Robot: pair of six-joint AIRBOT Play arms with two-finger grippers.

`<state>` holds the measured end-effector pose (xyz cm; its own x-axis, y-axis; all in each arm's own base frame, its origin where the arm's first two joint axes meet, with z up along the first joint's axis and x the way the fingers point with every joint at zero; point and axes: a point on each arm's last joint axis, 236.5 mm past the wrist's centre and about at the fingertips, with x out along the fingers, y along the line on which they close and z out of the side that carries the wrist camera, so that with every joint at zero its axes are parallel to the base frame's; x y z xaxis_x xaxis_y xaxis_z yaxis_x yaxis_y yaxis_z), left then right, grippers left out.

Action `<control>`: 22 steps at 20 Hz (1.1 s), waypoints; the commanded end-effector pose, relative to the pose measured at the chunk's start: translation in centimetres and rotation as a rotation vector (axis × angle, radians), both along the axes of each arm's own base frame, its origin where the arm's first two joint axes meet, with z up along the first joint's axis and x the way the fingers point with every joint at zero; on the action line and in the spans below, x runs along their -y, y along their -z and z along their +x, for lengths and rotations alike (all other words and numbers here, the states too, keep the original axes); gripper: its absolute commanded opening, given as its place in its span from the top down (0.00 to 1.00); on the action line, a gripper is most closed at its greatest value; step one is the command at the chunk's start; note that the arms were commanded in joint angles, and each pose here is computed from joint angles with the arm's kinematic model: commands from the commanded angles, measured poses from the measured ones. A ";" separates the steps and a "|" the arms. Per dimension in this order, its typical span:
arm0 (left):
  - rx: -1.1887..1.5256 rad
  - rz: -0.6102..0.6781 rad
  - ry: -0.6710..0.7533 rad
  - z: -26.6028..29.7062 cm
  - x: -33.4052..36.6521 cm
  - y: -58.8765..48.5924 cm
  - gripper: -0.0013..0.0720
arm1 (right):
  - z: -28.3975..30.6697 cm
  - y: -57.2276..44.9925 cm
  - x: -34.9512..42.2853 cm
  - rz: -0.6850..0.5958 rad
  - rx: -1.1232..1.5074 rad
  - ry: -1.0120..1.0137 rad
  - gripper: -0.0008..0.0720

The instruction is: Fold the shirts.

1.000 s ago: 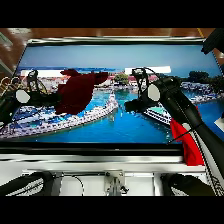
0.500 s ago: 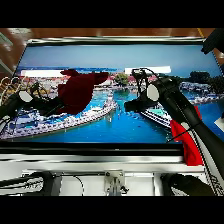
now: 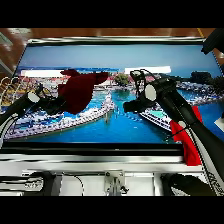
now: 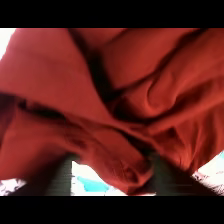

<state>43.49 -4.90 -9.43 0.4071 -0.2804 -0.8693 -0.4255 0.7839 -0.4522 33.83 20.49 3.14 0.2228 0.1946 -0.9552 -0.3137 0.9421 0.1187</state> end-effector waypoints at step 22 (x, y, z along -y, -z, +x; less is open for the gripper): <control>0.467 -0.362 0.958 -21.3 37.0 -27.2 0.94 | -4.0 -24.4 20.8 -0.269 0.764 0.442 0.19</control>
<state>28.31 -37.19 17.57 0.2548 -0.8191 -0.5140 0.5211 0.5641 -0.6405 32.22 4.67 22.32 0.7322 -0.1529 -0.6637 -0.0068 0.9728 -0.2316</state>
